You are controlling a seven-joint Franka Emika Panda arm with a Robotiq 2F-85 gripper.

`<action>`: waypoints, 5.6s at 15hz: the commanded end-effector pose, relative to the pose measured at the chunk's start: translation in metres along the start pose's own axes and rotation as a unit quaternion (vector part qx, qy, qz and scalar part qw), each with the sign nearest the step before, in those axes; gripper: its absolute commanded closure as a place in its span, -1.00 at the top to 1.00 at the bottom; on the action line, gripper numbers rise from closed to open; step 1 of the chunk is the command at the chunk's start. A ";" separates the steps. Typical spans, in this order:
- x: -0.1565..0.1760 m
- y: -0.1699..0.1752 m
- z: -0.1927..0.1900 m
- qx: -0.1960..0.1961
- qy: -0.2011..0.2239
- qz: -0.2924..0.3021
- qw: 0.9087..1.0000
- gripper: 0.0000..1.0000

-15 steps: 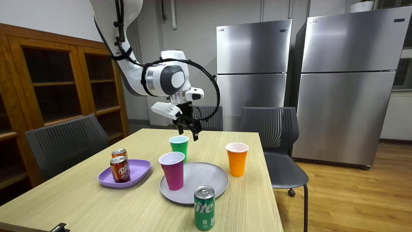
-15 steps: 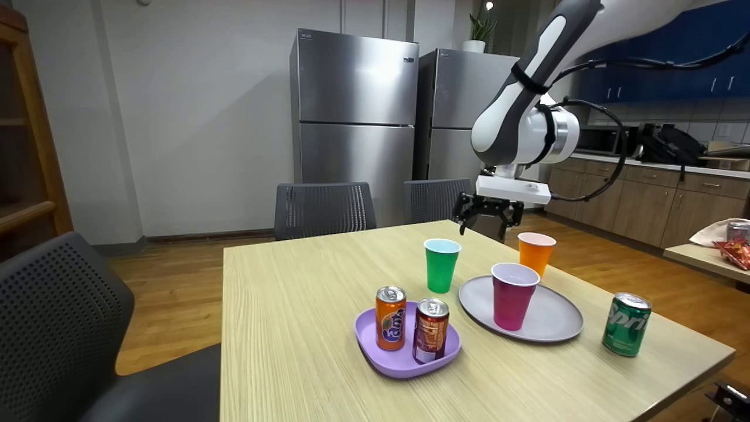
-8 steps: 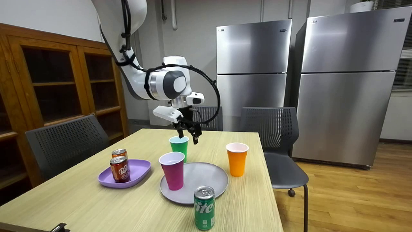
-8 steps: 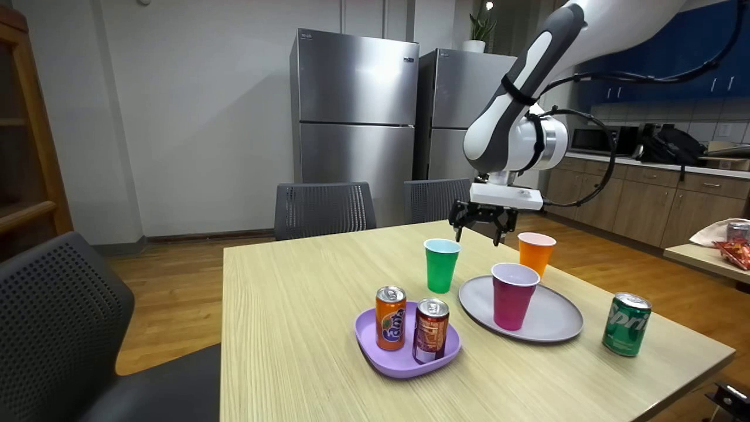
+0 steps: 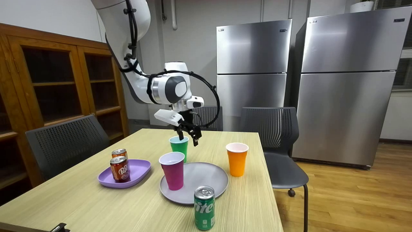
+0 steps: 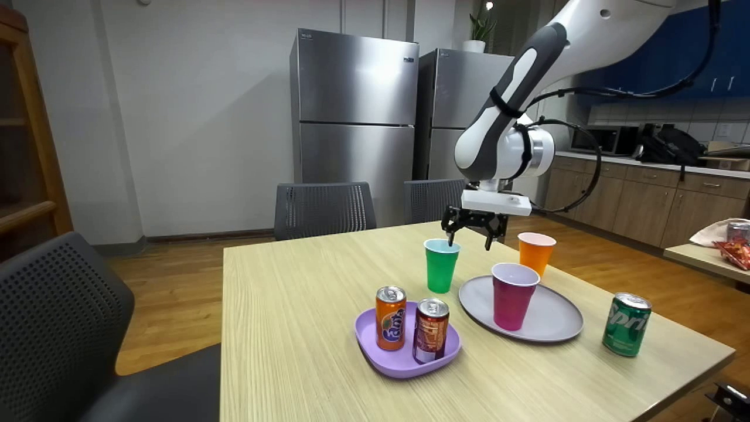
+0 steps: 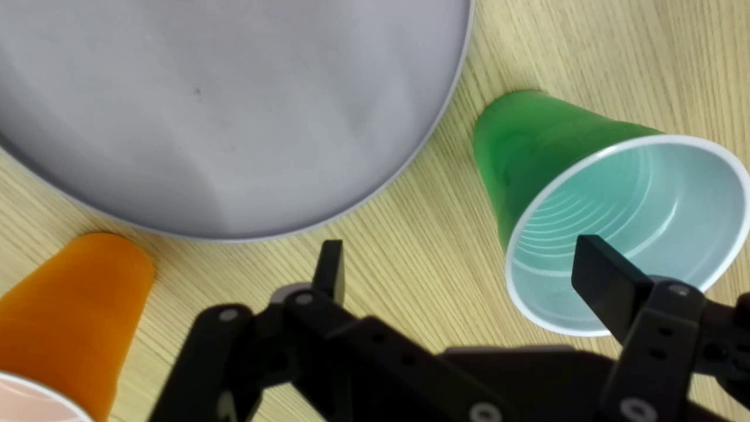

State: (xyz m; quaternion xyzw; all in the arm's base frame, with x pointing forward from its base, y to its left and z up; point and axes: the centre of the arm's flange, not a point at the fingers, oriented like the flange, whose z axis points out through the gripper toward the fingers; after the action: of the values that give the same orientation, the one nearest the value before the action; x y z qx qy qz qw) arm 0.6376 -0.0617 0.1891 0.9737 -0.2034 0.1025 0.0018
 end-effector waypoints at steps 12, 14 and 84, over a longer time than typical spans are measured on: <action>0.016 -0.020 0.020 0.000 -0.006 -0.007 1.000 0.07; 0.017 -0.020 0.018 0.002 -0.005 -0.008 1.000 -0.25; -0.014 0.085 -0.038 0.020 -0.004 0.050 0.999 0.87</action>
State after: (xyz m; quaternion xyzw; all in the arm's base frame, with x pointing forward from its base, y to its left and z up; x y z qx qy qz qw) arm 0.5853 -0.1289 0.1956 0.9579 -0.2683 0.1015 -0.0143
